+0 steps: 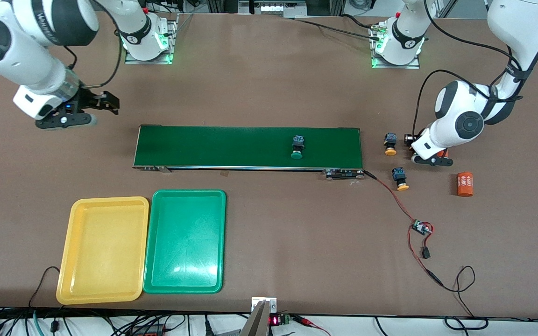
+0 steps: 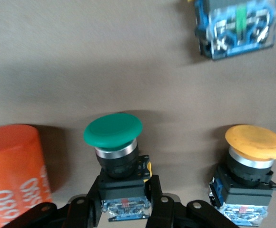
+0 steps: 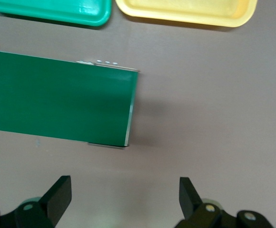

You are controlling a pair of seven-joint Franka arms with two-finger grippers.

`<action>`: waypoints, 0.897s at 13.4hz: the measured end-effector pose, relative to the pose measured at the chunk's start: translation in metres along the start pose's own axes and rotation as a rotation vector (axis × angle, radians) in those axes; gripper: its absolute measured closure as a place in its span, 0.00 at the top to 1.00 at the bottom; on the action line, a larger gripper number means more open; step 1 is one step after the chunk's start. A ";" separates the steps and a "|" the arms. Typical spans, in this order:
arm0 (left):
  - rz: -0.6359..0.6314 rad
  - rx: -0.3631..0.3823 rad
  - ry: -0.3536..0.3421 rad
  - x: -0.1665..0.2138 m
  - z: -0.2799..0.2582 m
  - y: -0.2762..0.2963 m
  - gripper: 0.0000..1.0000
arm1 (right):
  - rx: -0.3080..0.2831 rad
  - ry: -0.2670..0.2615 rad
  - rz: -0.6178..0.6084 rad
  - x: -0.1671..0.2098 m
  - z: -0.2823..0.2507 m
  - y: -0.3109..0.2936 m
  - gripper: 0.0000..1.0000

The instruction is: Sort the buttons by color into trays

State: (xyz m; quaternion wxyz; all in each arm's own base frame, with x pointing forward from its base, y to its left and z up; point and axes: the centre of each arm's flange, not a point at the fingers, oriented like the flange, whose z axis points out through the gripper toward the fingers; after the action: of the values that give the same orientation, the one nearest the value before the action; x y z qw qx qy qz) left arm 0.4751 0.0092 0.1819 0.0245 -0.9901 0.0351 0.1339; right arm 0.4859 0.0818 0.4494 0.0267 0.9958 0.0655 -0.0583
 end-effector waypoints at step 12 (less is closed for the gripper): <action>0.110 -0.082 -0.045 0.031 -0.145 0.172 0.41 | 0.097 0.091 0.124 0.014 0.061 -0.199 1.00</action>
State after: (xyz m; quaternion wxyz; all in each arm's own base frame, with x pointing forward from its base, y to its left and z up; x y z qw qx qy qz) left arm 0.5303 -0.1729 0.3066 -0.0228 -0.9835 0.0833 0.1588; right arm 0.4660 0.2763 0.3778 -0.0208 0.9997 0.0021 -0.0142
